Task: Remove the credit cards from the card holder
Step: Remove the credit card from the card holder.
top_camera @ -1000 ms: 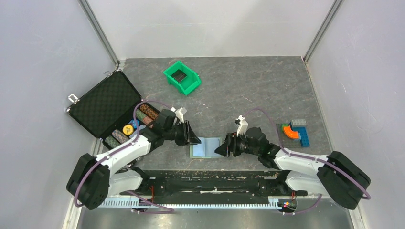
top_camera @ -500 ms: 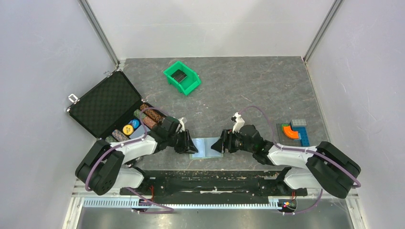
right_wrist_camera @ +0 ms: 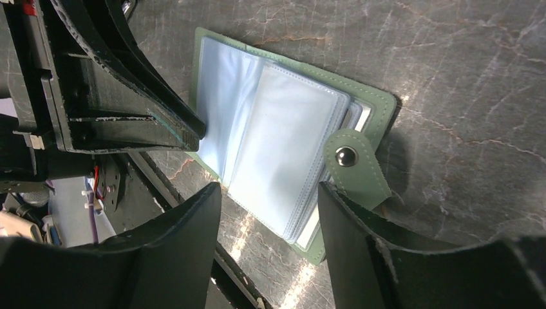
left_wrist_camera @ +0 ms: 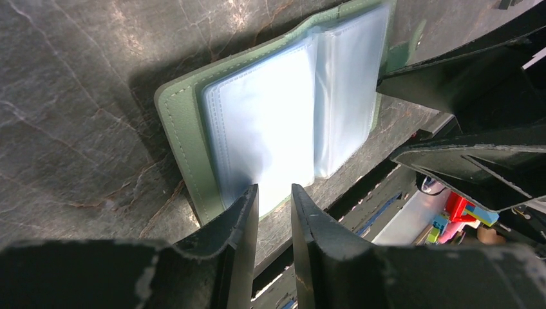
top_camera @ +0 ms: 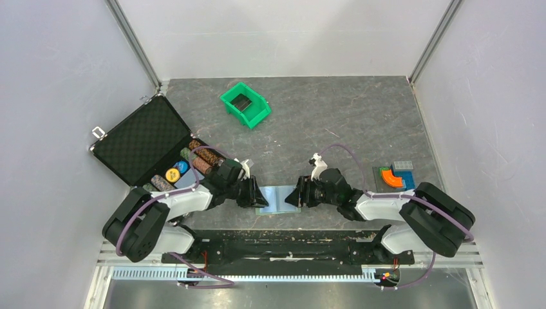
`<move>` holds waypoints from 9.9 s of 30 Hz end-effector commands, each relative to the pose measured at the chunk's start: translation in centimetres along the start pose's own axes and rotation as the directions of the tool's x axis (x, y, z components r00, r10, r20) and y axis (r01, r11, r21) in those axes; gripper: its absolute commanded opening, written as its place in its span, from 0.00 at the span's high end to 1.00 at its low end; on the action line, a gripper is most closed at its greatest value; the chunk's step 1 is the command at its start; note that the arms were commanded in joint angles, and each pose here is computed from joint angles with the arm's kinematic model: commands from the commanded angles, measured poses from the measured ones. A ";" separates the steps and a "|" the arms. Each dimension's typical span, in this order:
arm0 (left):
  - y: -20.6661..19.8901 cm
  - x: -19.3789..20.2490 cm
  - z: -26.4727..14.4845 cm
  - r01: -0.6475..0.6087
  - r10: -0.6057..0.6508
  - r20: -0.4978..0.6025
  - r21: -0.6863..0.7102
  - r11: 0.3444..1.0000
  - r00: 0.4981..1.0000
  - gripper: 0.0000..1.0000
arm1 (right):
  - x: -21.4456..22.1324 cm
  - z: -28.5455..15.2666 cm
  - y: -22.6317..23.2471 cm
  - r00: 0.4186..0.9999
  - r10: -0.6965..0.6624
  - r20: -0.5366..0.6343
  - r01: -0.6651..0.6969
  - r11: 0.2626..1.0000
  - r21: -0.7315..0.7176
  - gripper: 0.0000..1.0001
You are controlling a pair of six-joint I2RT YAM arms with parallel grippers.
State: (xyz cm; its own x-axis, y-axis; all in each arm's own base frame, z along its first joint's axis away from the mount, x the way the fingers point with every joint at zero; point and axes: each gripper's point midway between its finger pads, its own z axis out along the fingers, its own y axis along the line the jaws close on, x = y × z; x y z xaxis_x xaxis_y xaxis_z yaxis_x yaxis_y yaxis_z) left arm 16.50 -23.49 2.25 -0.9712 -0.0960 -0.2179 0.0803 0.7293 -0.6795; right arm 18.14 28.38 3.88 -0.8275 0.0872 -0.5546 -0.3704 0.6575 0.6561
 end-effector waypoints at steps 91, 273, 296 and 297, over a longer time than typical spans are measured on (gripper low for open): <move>0.0 -1.2 -2.4 -0.044 0.052 0.120 -0.065 0.997 0.991 0.72 | -2.3 5.4 5.6 0.984 -0.176 -0.002 0.175 0.979 -0.105 0.70; 5.0 0.7 -0.4 0.048 -0.038 0.047 -0.237 0.970 0.998 0.88 | -1.6 3.3 1.2 0.997 0.050 -0.060 -0.063 0.970 -0.237 1.00; 4.3 0.2 -0.6 0.044 -0.032 0.056 -0.221 0.974 0.998 0.87 | -2.5 1.4 3.7 0.968 0.242 -0.068 -0.250 0.897 -0.366 1.00; 4.3 0.3 -0.6 0.044 -0.033 0.055 -0.223 0.974 0.998 0.87 | -2.5 1.5 3.3 0.970 0.237 -0.062 -0.243 0.907 -0.344 1.00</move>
State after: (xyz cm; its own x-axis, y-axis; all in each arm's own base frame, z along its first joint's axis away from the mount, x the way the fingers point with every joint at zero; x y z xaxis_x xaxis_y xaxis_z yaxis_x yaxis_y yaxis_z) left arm 16.83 -21.56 1.41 -0.9589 -0.1511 -0.2401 0.0227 0.8026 -0.5960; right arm 19.14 31.38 5.22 -0.9307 0.1615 -0.3283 -0.2564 0.3520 0.9002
